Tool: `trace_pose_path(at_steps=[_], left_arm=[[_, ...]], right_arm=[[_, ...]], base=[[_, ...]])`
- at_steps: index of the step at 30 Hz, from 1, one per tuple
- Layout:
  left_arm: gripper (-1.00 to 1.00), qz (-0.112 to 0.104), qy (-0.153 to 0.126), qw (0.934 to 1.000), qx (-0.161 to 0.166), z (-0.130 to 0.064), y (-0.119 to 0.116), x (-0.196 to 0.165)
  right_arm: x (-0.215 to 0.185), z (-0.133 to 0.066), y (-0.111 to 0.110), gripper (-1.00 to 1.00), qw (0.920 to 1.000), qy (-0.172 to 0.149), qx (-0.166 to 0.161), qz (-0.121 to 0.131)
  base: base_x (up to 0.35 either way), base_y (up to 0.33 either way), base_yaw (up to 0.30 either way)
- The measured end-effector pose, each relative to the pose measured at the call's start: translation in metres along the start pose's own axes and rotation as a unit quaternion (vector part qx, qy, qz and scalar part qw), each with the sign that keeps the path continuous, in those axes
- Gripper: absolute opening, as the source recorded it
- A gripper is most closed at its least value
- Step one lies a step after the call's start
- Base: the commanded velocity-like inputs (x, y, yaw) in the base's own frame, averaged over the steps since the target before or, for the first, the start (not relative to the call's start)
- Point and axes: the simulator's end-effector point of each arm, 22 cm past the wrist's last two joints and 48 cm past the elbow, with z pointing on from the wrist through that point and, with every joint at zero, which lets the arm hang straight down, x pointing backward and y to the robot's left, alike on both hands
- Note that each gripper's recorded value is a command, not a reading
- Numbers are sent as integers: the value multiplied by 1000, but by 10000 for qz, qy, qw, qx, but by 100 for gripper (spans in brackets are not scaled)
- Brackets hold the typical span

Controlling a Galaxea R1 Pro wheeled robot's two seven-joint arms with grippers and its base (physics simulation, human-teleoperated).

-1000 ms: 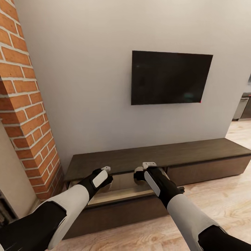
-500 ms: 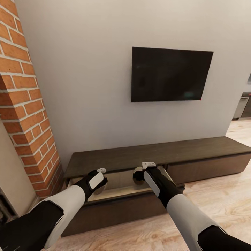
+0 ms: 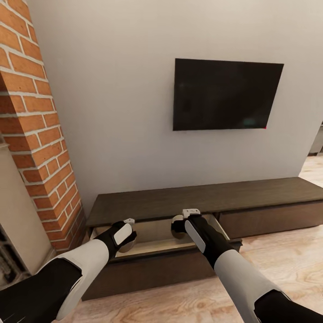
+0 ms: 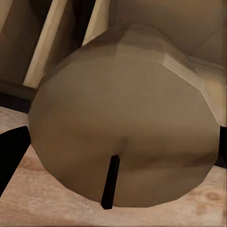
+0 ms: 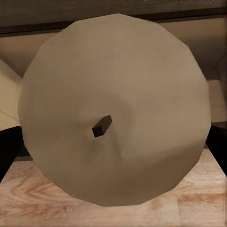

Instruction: Place each of the two pumpkins and all three candles from the living room inside a cabinet in the living room (use any cabinet), then make sure every cabinet is closed, and position the cauldron so it is next to a table in the living room.

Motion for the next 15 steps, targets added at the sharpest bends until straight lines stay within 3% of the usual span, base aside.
trace_pose_path(at_steps=[8, 15], left_arm=[[-100, -8, 9, 10000, 63, 1, -1, 0], [-100, -12, 2, 9998, 196, 1, -6, -1]], right_arm=[[3, 1, 0, -100, 10000, 27, 1, -4], [10, 5, -2, -100, 9999, 116, 22, -3]], base=[[30, -44, 3], [136, -50, 0]])
